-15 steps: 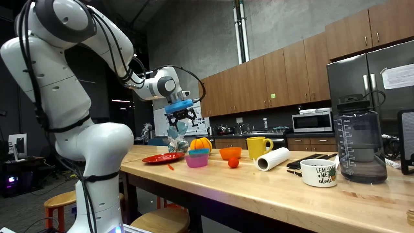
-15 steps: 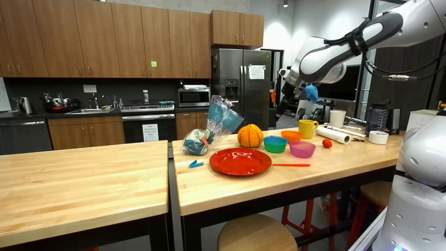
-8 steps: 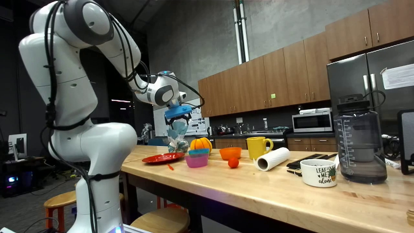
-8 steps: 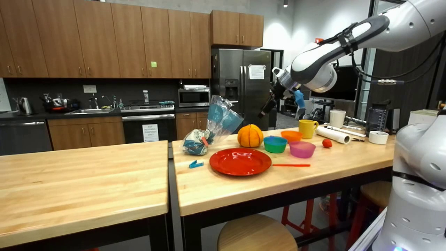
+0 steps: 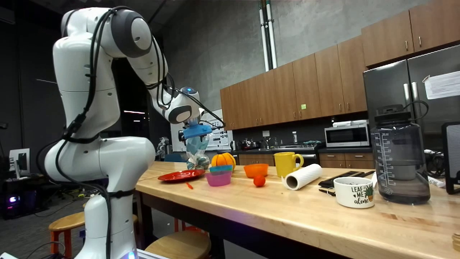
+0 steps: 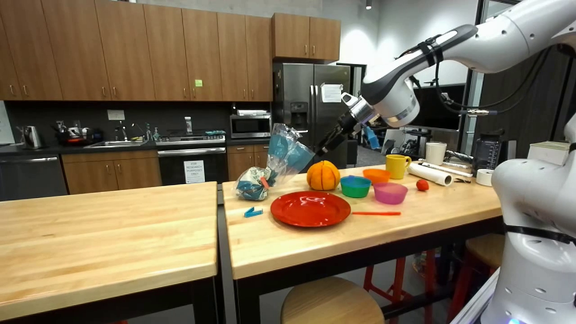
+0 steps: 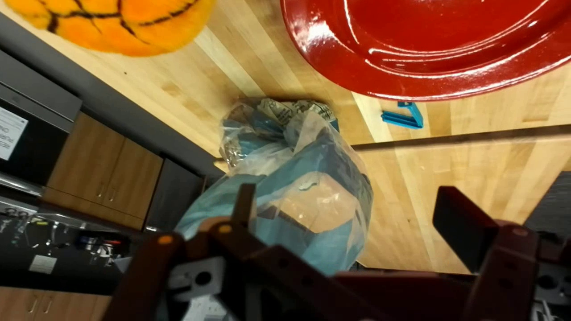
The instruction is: Shift the plastic to the right
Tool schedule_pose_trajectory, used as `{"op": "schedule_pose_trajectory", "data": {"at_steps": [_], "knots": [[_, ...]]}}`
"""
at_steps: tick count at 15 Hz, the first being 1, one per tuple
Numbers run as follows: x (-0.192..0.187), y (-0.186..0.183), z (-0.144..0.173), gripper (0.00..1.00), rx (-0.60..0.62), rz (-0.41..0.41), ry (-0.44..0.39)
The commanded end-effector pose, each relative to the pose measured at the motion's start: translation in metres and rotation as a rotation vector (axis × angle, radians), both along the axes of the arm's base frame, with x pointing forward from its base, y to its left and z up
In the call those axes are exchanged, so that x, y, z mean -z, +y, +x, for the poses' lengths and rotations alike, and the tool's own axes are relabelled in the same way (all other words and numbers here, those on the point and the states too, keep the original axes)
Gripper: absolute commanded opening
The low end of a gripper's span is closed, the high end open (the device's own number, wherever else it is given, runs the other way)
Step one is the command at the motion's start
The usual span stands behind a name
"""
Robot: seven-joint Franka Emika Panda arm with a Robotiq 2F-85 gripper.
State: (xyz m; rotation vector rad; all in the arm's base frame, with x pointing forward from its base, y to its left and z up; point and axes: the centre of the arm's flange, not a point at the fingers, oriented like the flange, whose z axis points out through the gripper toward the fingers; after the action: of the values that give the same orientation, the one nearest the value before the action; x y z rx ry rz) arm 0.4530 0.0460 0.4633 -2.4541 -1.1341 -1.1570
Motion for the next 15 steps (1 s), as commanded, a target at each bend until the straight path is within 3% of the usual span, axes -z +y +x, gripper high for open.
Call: {"op": "schedule_pose_trajectory", "data": {"at_steps": [1, 5, 15], "knots": [[0.013, 0.008, 0.034, 1.0, -0.064, 0.03, -0.027], [0.018, 0.014, 0.051, 1.0, -0.079, 0.034, -0.014], [0.024, 0.006, 0.085, 1.0, 0.045, -0.006, 0.038]]}}
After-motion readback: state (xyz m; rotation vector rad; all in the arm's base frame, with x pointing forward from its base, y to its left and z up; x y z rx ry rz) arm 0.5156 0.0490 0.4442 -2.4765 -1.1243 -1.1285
